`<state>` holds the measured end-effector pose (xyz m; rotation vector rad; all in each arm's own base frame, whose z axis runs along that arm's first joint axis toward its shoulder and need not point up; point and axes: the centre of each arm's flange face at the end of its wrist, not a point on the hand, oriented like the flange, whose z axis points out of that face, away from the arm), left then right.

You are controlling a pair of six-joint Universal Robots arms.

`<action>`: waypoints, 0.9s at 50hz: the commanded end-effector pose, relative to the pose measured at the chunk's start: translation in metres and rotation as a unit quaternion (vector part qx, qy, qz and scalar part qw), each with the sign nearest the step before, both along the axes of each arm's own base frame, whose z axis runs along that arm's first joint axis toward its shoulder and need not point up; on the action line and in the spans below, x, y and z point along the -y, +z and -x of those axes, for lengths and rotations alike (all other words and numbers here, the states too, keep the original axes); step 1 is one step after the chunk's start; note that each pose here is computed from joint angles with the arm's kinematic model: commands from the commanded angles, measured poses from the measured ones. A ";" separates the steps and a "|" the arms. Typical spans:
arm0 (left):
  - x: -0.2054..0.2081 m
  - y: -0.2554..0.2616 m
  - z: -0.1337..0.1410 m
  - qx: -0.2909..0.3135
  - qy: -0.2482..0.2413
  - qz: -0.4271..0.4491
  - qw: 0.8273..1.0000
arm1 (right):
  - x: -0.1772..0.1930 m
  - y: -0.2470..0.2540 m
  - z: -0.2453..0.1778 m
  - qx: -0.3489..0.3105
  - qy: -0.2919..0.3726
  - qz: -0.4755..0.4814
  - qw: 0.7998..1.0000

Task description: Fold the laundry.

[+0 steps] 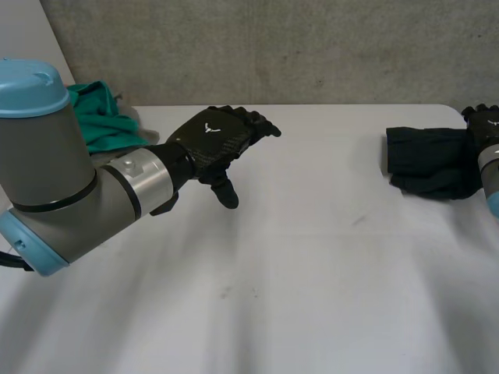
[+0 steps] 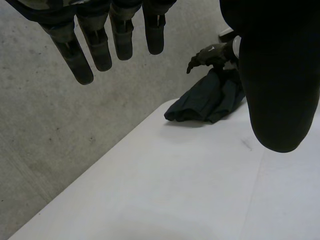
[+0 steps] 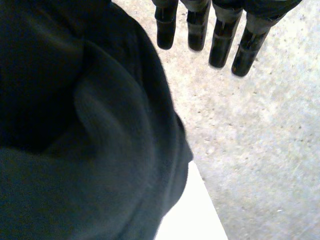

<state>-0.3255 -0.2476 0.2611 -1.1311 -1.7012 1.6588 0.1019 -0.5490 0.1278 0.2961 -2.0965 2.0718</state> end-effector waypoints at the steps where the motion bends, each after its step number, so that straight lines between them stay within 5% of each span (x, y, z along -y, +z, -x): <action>1: 0.000 0.001 -0.001 -0.001 0.001 -0.001 1.000 | 0.005 0.001 0.017 -0.048 -0.030 0.017 0.998; 25: 0.002 0.002 0.002 -0.005 0.001 0.003 1.000 | 0.006 -0.007 0.047 -0.090 -0.088 0.000 0.992; 34: 0.001 0.004 -0.001 -0.017 0.018 -0.017 1.000 | -0.036 0.020 0.034 -0.085 -0.081 -0.074 0.990; 45: -0.004 0.024 -0.014 -0.033 0.037 0.000 0.999 | -0.095 0.091 0.127 -0.131 -0.175 -0.066 0.974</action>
